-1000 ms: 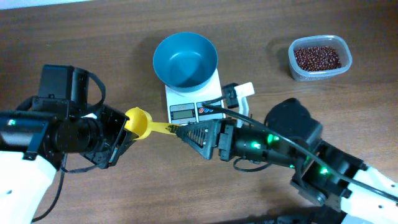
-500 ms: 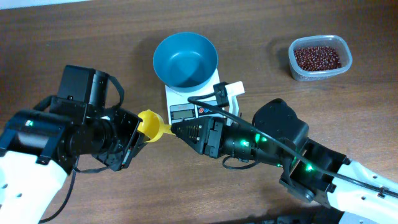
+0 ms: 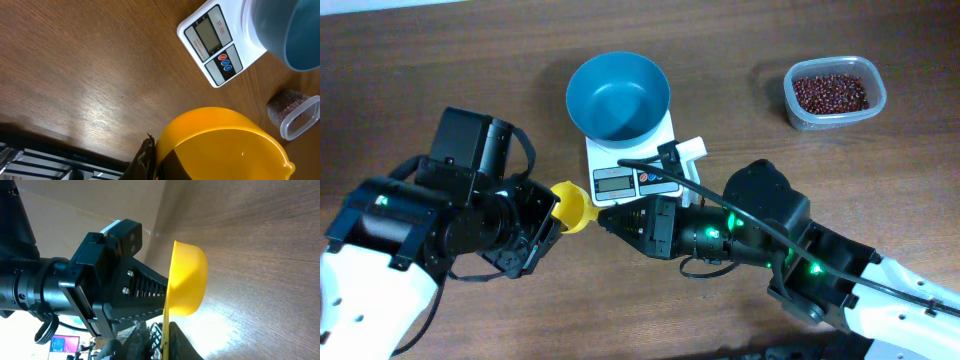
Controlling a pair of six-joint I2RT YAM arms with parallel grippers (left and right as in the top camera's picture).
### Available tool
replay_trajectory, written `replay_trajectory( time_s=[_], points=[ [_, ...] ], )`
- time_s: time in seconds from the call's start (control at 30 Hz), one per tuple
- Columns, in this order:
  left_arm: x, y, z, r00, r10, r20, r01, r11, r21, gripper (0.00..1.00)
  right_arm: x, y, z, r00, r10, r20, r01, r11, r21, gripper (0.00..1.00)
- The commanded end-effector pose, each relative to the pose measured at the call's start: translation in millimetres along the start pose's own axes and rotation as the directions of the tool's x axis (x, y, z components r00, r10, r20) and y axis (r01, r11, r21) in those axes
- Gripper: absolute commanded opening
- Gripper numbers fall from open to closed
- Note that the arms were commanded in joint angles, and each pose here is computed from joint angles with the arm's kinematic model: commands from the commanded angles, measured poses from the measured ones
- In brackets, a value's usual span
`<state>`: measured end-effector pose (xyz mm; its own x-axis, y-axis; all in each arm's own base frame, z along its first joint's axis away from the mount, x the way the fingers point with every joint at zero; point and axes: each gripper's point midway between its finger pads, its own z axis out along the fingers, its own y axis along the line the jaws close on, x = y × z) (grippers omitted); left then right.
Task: Scoop item into bowl and weigh 50g on scale
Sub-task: 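Grasp the scoop handle with the right gripper beside the left gripper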
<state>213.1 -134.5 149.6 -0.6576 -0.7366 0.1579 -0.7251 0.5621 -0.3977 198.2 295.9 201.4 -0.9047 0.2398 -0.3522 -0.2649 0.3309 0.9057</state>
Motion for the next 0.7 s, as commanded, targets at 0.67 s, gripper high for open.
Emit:
replay_trajectory(
  time_s=[0.67],
  points=[
    [-4.2, 0.0, -0.5, 0.991, 0.132, 0.028, -0.132, 0.991, -0.012, 0.00, 2.9, 12.1, 0.1, 1.000, -0.018, -0.025, 0.017, 0.999, -0.034, 0.13]
  ],
)
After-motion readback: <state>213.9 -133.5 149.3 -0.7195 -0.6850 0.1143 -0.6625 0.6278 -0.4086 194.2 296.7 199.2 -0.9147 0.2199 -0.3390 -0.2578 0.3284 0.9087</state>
